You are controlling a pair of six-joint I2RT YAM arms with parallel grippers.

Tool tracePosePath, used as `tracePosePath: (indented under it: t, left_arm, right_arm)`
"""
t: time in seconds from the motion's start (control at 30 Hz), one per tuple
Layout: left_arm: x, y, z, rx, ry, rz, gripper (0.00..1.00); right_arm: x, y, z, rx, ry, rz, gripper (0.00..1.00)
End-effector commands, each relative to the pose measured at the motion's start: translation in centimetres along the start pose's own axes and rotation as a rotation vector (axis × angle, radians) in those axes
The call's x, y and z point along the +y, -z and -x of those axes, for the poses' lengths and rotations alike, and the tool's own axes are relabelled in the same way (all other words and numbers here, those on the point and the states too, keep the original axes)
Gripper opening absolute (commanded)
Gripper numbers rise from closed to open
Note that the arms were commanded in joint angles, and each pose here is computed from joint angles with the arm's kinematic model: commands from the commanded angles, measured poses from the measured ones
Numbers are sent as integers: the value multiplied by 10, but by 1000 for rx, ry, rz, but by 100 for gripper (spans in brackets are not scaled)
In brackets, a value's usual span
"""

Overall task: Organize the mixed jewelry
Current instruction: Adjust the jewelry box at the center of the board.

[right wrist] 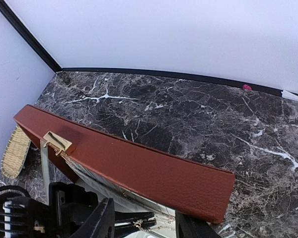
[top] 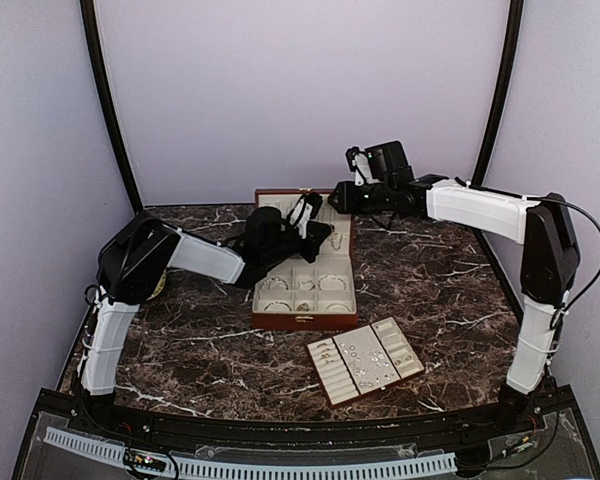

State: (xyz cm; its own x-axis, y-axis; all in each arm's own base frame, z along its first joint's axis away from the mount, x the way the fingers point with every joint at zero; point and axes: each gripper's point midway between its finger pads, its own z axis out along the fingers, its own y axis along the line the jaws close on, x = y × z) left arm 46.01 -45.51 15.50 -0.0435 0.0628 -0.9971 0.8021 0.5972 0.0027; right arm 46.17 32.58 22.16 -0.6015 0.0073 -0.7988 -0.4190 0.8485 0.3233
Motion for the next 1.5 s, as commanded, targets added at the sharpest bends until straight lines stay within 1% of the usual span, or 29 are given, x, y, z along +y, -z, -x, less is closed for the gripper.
tracePosePath:
  t: [0.0, 0.17, 0.43, 0.53, 0.97, 1.47]
  left_arm:
    - [-1, 12, 31, -73, -24, -5, 0]
    - [-4, 17, 21, -74, -33, -13, 0]
    - [-7, 26, 3, -48, -34, -21, 0]
    - [-8, 28, 0, -44, -32, -24, 0]
    - [-9, 31, -1, -42, -33, -28, 0]
    - [-5, 31, 5, -44, -48, -4, 0]
  right_arm:
    - [0, 0, 27, -90, 45, -73, 44]
    - [-1, -5, 25, -86, 76, -120, 44]
    - [7, -7, 33, -110, 86, -110, 47]
    - [9, -12, 31, -98, 91, -101, 48]
    - [7, -23, 12, -32, 116, -96, 38]
    - [-7, -22, -27, 46, 90, -136, 36]
